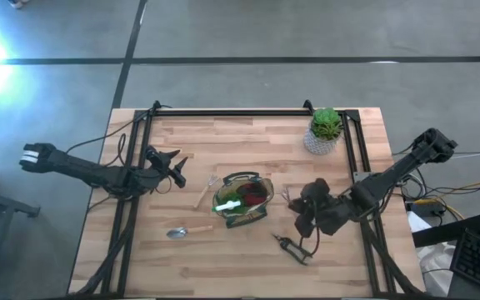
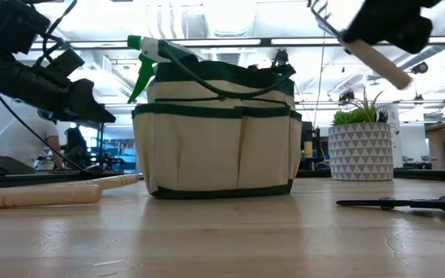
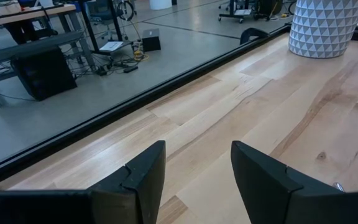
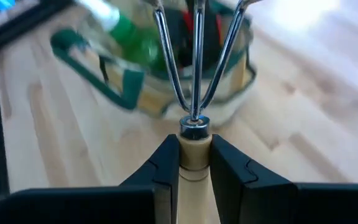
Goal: Pick & Place Garden tools in Gardening bag
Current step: Put the right light brown hand rake into the green gardening bag
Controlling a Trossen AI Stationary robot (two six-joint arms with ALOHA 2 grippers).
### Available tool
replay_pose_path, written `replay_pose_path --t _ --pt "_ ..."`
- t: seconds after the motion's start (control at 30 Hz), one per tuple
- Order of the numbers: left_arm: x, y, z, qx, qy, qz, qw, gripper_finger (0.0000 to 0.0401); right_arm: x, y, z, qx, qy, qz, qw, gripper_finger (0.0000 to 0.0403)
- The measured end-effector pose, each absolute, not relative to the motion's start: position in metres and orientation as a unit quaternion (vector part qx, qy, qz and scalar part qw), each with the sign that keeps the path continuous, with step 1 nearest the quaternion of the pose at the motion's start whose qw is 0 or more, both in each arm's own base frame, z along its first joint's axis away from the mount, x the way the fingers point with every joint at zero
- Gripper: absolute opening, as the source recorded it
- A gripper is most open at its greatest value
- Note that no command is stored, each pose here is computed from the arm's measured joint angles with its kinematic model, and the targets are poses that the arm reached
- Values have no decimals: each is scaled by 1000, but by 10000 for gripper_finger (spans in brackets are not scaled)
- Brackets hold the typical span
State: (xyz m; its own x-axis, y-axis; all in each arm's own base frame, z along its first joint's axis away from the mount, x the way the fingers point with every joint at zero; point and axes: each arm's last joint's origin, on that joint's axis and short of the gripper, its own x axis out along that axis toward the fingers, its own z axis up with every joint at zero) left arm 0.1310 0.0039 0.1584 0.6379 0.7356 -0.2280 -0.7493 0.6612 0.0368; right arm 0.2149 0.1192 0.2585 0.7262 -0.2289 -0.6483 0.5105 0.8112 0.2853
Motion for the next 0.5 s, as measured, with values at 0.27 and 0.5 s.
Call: replay_pose_path --t 0.27,0.5 --pt "131 4 158 -30 112 410 904 186 220 110 260 172 273 -241 915 50" --pt "131 4 158 -31 112 411 904 186 225 101 259 113 277 -247 922 50"
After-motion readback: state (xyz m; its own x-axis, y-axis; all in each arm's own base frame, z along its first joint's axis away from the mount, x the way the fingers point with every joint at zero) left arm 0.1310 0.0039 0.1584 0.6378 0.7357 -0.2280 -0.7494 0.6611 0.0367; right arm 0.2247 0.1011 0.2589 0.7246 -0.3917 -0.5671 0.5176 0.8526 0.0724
